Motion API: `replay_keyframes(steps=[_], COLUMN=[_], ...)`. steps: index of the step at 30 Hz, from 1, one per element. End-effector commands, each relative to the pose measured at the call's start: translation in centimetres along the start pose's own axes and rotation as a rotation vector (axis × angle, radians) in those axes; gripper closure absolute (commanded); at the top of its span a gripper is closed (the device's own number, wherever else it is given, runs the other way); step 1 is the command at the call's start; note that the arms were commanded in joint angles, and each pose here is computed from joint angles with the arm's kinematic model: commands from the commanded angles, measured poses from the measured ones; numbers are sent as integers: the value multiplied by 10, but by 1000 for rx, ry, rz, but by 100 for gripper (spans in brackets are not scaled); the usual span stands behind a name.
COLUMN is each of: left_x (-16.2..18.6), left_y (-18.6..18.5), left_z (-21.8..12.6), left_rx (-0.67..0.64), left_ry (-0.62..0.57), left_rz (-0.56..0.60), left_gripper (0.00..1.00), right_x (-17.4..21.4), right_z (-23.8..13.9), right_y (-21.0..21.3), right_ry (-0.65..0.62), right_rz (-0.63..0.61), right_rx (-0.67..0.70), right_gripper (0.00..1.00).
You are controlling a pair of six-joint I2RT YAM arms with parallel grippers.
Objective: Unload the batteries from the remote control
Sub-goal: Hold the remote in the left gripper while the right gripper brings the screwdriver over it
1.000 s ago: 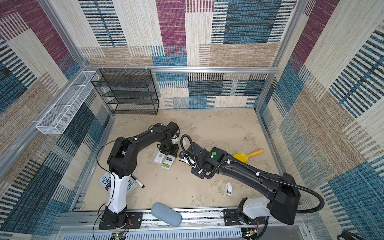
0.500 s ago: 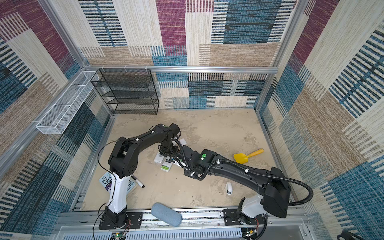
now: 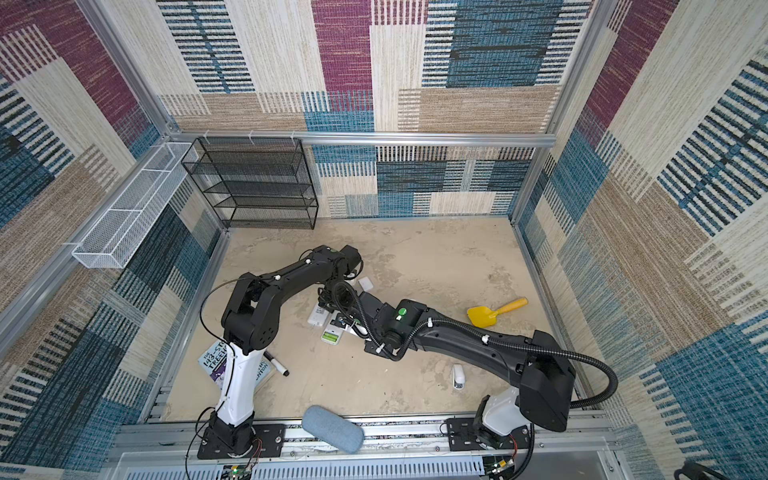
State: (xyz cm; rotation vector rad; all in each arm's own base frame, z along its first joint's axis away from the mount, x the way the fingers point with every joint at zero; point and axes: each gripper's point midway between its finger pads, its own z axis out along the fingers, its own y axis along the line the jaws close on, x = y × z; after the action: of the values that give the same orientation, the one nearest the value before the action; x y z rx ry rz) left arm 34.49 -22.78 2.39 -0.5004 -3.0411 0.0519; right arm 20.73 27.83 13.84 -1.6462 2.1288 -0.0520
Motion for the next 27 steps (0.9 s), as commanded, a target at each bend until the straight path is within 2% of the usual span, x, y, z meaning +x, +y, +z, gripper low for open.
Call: replay_keyframes(steps=[1, 7, 13, 27], left_x=[5, 8, 7, 6], left_y=[4, 5, 5, 7], left_z=[2, 5, 2, 3], left_rx=[-24, -32, -40, -61], left_ry=[36, 49, 40, 44], left_rz=[-19, -25, -22, -21], left_gripper=[35, 42, 44, 46], right_x=[-7, -7, 1, -4], right_z=[1, 5, 11, 7], right_y=[-1, 6, 5, 11], right_ry=[-5, 41, 106, 121], right_rz=[-19, -53, -70, -111], right_rx=[12, 7, 44, 53], right_gripper=[100, 100, 100, 100])
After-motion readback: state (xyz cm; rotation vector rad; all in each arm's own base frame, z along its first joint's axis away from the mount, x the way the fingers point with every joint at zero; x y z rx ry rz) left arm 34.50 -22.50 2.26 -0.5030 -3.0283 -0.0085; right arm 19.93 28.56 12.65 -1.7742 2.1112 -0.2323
